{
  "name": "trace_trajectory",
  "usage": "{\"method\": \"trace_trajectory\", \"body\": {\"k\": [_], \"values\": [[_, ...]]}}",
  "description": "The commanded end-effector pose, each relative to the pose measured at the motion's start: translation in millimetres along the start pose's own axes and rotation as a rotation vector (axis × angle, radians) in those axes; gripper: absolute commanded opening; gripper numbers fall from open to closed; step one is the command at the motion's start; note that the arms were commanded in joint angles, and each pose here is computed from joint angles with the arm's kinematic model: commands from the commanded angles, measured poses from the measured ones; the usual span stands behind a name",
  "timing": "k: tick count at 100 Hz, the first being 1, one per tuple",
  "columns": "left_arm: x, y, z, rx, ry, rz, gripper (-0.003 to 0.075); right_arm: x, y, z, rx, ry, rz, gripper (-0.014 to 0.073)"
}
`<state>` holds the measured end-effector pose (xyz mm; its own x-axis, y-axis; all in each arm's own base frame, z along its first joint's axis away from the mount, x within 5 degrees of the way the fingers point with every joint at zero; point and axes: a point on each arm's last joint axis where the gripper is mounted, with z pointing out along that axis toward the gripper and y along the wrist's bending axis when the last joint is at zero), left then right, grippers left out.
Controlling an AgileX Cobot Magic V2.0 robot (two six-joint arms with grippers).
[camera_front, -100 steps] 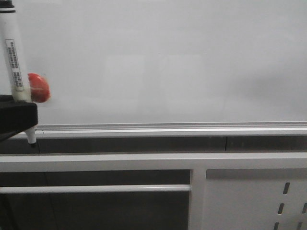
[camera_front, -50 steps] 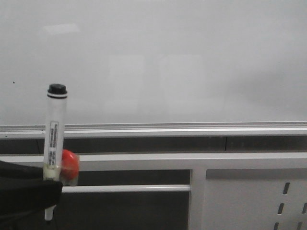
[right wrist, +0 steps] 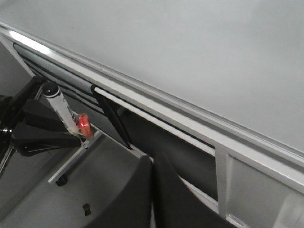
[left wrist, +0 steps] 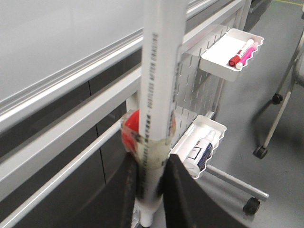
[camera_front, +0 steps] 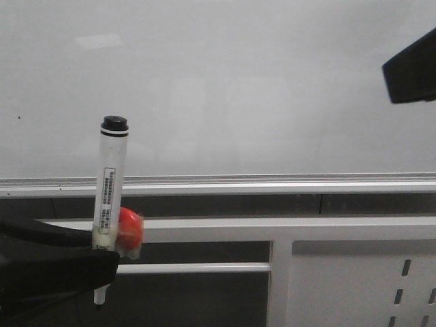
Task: Write number 1 on whiteboard
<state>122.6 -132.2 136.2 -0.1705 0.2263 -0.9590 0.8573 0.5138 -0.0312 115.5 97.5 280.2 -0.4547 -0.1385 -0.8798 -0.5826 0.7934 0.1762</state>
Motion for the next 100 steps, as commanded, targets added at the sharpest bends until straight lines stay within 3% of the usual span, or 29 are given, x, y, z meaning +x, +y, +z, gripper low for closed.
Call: {"method": "trace_trajectory", "body": {"k": [1, 32, 76, 85, 100], "values": [[-25.8, -2.1, -0.7, 0.028, -0.251, -0.002, -0.0018, -9.3, 4.1, 5.1, -0.021, -0.103, -0.057, -0.0051], [-31.2, -3.1, -3.5, 0.033, -0.280, -0.006, -0.0018, 29.4, 7.4, 14.5, -0.094, -0.278, -0.104, -0.0052], [-47.9, -10.4, -0.5, 0.145, -0.347, 0.043, -0.0018, 32.1, 26.1, 24.6, -0.209, -0.362, -0.236, -0.0041], [-51.1, -10.1, 1.6, 0.155, -0.358, 0.049, -0.0018, 33.2, 27.7, 29.6, -0.216, -0.360, -0.251, 0.0023], [-55.0, -11.0, 4.2, 0.184, -0.368, 0.048, -0.0018, 30.3, 29.8, 35.2, -0.225, -0.410, -0.248, 0.0206]]}}
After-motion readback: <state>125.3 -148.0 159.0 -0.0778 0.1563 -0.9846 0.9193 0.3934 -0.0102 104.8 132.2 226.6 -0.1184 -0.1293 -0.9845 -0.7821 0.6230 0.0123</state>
